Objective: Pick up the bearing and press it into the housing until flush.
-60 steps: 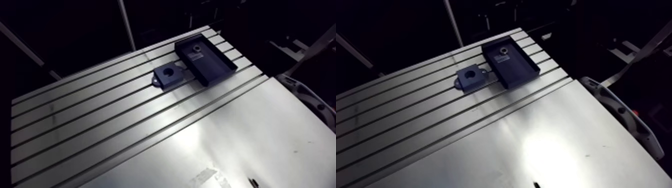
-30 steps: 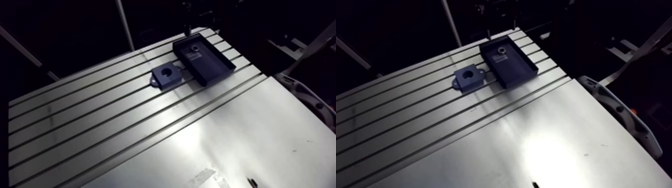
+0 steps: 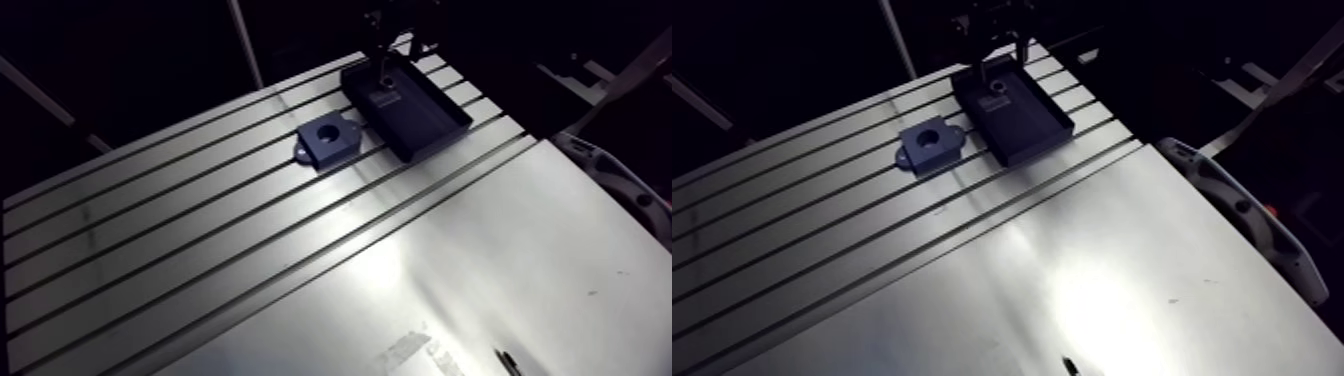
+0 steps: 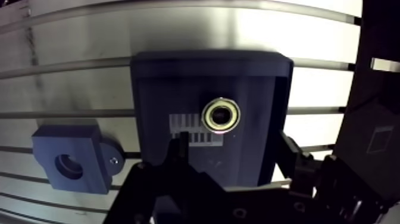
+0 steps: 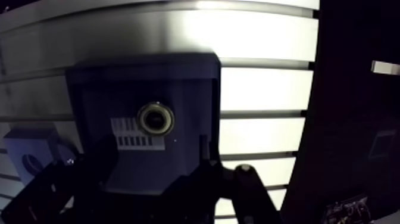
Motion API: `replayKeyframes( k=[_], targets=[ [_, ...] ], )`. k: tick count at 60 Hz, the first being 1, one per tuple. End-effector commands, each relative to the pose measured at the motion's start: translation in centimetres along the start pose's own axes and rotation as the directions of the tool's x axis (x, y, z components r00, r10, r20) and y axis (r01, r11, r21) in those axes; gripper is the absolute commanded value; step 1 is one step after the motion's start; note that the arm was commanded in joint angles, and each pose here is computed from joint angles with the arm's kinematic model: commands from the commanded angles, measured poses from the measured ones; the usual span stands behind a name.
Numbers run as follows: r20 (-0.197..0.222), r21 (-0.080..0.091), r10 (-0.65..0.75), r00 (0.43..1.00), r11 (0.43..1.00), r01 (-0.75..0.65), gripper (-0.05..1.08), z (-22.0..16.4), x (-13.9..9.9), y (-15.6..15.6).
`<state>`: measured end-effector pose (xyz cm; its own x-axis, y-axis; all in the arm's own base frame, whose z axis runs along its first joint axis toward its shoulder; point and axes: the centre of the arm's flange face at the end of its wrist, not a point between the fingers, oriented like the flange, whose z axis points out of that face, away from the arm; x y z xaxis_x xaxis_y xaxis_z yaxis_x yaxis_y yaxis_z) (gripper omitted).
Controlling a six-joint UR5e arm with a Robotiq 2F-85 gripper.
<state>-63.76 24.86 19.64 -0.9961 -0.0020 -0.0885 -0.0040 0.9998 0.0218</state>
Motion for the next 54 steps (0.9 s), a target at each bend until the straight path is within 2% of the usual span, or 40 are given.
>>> replayKeyframes(
  k=[1,16,18,20,44,47,54],
  targets=[
    [0.006,0.004,0.000,1.000,1.000,0.000,0.27,0.7,0.1,-0.2],
    [0.015,0.007,0.000,1.000,1.000,0.000,0.29,1.4,0.3,-0.4],
    [0.000,-0.002,0.002,1.000,1.000,-0.002,0.29,1.2,0.4,-0.4],
    [-0.003,-0.003,-0.001,1.000,1.000,0.001,0.29,1.2,0.4,-0.4],
    [-0.001,0.001,0.006,1.000,1.000,-0.006,0.29,2.0,0.6,-0.7],
    [-0.006,-0.004,0.004,1.000,1.000,-0.004,0.29,2.0,0.7,-0.7],
    [-0.009,-0.004,0.002,1.000,1.000,-0.002,0.30,2.0,0.7,-0.7]
  ],
)
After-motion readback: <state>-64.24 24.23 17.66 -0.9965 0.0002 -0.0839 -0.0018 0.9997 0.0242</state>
